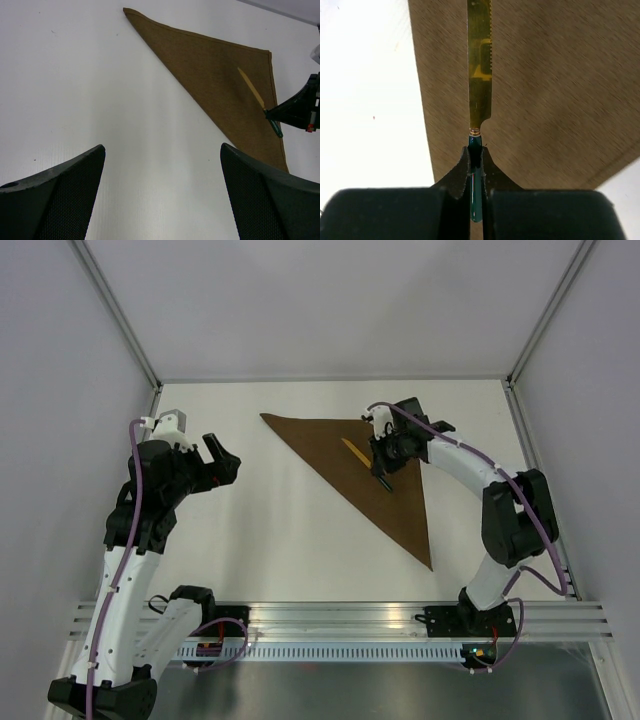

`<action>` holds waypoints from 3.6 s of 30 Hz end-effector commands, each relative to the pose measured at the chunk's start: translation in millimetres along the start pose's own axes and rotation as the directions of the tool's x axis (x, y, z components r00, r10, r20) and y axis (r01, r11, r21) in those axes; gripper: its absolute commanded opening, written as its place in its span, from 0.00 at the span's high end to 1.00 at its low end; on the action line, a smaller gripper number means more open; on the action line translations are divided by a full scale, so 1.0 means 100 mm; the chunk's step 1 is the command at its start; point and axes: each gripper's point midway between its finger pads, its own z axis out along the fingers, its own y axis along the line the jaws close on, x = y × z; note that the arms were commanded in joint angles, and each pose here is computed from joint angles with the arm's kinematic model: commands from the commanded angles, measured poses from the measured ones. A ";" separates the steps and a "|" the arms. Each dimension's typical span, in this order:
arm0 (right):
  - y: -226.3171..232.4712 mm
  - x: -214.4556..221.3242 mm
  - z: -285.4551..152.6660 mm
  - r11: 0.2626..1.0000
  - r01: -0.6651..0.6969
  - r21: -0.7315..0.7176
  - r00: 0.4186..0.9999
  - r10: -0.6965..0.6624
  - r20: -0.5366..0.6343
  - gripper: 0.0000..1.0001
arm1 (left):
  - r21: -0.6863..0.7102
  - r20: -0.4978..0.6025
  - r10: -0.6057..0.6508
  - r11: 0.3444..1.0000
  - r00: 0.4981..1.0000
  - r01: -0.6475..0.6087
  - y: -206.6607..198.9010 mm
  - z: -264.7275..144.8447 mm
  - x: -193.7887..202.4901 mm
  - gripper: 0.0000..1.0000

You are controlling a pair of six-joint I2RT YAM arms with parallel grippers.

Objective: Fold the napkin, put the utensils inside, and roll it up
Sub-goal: Place the knife on the napkin.

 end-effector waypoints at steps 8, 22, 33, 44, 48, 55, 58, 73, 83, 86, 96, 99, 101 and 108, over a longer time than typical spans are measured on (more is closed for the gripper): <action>0.30 -0.30 0.56 1.000 -0.019 0.025 0.999 0.018 0.039 1.00 | 0.032 0.046 -0.031 0.999 0.998 0.030 -0.10 -0.06 -0.17 0.00; 0.51 -0.32 0.98 1.000 0.006 0.024 1.000 -0.006 0.008 1.00 | 0.013 0.037 -0.022 1.000 0.999 0.022 -0.06 -0.03 -0.15 0.00; 0.53 -0.21 1.02 0.999 0.027 0.020 0.999 -0.027 -0.029 0.99 | 0.008 0.031 -0.021 1.000 0.999 0.020 -0.05 -0.01 -0.13 0.00; 0.54 -0.22 0.95 0.997 0.068 0.029 0.998 -0.067 -0.022 1.00 | 0.002 0.032 -0.013 1.000 0.999 0.013 -0.03 0.00 -0.12 0.00; 0.55 -0.21 0.96 0.997 0.075 0.022 0.997 -0.074 -0.031 1.00 | 0.004 0.029 -0.013 1.000 0.999 0.013 -0.03 0.00 -0.11 0.00; 0.56 -0.19 0.94 0.997 0.080 0.021 0.996 -0.079 -0.037 1.00 | 0.002 0.033 -0.008 1.000 0.999 0.008 -0.03 0.00 -0.12 0.00; 0.57 -0.21 0.91 0.996 0.084 0.018 0.996 -0.083 -0.033 1.00 | 0.000 0.031 -0.009 1.000 0.999 0.009 -0.02 0.01 -0.11 0.00; 0.63 -0.16 0.80 0.997 0.074 -0.007 0.996 -0.074 -0.047 1.00 | 0.003 0.026 -0.010 1.000 1.000 0.010 -0.02 0.03 -0.10 0.00; 0.64 -0.04 0.87 0.997 0.071 -0.021 0.994 -0.073 -0.081 0.94 | 0.004 0.018 -0.011 1.000 1.000 0.011 -0.02 0.05 -0.08 0.00; 0.66 -0.04 0.87 0.998 0.064 -0.028 0.994 -0.066 -0.082 0.85 | 0.004 0.011 -0.012 1.000 1.000 0.012 -0.01 0.07 -0.06 0.00; 0.72 -0.14 0.72 0.997 0.064 -0.048 0.996 -0.067 -0.058 0.60 | 0.026 0.006 -0.002 1.000 1.000 0.002 -0.06 0.09 -0.08 0.00; 0.75 -0.34 0.54 0.997 0.064 -0.045 0.998 -0.065 -0.017 0.59 | 0.127 0.006 0.024 0.992 1.000 -0.024 -0.24 0.08 -0.12 0.00; 0.75 -0.63 0.29 0.997 0.068 -0.035 0.996 -0.066 0.061 0.59 | 0.220 0.015 0.037 0.975 0.999 -0.040 -0.41 0.06 -0.12 0.01; -0.17 -1.04 -0.75 0.992 -0.123 -0.011 0.958 0.122 0.261 0.60 | 0.384 0.106 0.133 0.909 0.985 -0.164 -1.23 0.14 0.16 0.03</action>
